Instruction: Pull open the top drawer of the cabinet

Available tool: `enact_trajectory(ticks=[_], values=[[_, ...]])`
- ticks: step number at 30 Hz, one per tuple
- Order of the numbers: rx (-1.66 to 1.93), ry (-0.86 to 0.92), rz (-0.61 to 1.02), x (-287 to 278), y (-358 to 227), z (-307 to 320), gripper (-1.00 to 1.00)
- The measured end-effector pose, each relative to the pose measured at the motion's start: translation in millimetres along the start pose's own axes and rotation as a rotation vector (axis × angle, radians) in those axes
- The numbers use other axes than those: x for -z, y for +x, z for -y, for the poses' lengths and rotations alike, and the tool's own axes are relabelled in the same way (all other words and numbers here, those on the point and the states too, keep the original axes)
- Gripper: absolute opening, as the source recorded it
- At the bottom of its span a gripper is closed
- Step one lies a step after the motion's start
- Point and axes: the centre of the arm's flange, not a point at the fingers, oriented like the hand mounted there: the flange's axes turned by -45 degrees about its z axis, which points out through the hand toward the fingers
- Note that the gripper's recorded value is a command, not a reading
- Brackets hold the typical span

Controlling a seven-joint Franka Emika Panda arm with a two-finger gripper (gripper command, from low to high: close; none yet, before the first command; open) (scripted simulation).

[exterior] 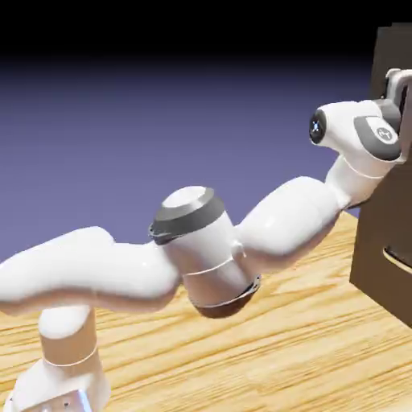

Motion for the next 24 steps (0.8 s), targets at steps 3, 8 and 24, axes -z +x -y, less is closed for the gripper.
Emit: enact_trajectory(ticks=[3, 8, 24], values=[[0.000, 0.000, 0.000, 22, 0, 0, -1.00], [0.000, 0.000, 0.000, 63, 0, 0, -1.00], [0.000, 0.001, -0.001, 238, 0, 0, -1.00]])
